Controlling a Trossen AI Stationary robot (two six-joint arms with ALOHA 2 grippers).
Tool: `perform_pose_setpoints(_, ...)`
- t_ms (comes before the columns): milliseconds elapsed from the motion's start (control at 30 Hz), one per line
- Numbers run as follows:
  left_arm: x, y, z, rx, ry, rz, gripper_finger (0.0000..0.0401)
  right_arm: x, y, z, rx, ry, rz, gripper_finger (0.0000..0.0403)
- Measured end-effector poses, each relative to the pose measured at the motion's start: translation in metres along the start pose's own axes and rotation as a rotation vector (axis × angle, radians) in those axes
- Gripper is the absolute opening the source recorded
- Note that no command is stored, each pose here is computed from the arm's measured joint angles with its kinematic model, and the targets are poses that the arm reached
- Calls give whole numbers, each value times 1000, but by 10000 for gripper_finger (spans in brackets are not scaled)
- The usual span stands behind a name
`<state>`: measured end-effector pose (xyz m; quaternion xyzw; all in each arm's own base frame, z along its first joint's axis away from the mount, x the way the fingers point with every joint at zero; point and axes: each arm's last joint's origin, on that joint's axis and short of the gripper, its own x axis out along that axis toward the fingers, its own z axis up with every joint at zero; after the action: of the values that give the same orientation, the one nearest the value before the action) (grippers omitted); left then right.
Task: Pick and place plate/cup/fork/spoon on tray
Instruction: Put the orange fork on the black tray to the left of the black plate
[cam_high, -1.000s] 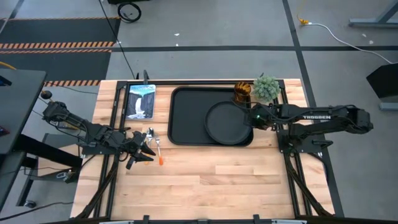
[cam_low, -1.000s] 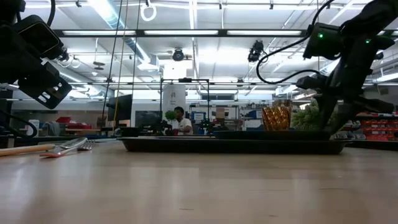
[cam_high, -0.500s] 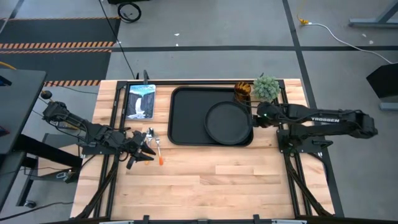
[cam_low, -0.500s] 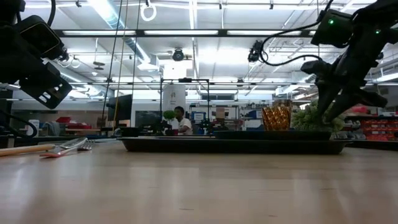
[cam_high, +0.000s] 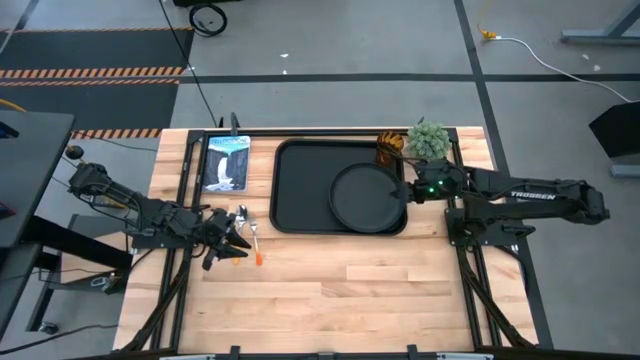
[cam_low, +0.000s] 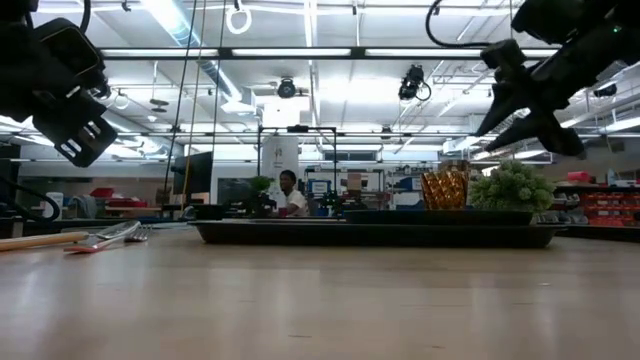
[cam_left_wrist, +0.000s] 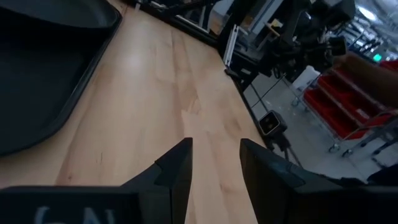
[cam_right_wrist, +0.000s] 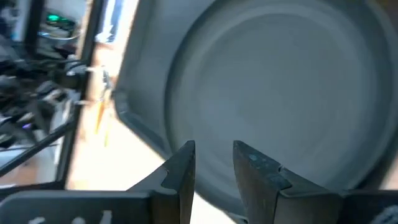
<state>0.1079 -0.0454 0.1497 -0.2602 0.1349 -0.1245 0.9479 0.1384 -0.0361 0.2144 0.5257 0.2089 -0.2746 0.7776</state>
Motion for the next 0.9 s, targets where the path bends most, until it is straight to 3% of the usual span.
perform_pose_setpoints(333,0,0,0,-40,-8,5,142,-1,14,-10,-68,-13,92,114)
perform_pose_setpoints(567,0,0,1,-105,-13,8,142,-2,18,-17,-103,-18,113,114)
perform_pose_setpoints(900,0,0,1,-110,-14,7,142,-3,22,-24,-112,-1,130,114)
